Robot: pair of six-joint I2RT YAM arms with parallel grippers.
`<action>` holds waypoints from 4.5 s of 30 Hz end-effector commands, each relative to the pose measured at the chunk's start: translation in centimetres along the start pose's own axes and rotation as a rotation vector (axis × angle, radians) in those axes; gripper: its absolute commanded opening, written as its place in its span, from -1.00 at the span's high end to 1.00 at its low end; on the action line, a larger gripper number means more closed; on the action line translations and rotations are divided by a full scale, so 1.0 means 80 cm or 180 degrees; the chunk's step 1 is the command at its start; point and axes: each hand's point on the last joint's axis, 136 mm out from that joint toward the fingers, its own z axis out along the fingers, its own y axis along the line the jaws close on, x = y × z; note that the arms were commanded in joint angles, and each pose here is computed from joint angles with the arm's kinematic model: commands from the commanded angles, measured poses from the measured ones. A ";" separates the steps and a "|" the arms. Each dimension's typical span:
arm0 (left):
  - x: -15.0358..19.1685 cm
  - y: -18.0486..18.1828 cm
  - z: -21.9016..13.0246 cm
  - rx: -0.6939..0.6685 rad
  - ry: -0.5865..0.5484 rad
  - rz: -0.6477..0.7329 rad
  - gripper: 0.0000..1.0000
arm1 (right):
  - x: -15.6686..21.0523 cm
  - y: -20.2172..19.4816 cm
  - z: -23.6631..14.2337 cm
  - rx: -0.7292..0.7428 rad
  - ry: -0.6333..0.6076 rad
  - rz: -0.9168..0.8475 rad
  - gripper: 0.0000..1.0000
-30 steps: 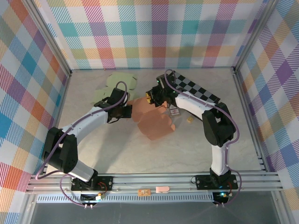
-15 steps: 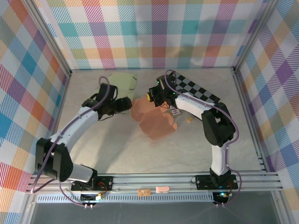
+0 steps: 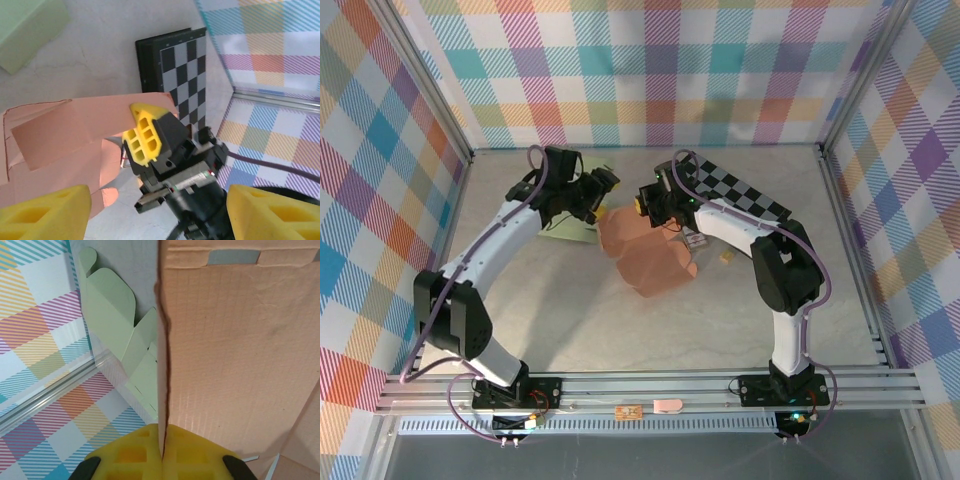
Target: Fold the paper box
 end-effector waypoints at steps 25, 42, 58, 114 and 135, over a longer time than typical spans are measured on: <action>-0.007 -0.050 0.036 0.0731 0.0200 -0.0156 -0.25 | 0.026 0.012 -0.006 -0.0339 0.0070 0.0022 1.00; -0.060 0.146 -0.093 -0.0375 -0.0273 0.0048 0.23 | 0.047 0.042 0.005 -0.1340 0.0144 -0.0774 1.00; -0.050 0.211 -0.058 -0.0493 -0.0259 0.0509 0.61 | 0.050 -0.024 0.015 -0.1420 0.0300 -0.1235 1.00; 0.010 0.170 0.073 -0.0092 -0.0047 0.2810 0.28 | 0.055 -0.006 0.023 -0.1315 0.0362 -0.0980 1.00; -0.006 0.155 0.090 -0.0244 -0.0315 0.2890 0.17 | 0.049 -0.013 0.021 -0.1225 0.0286 -0.0931 1.00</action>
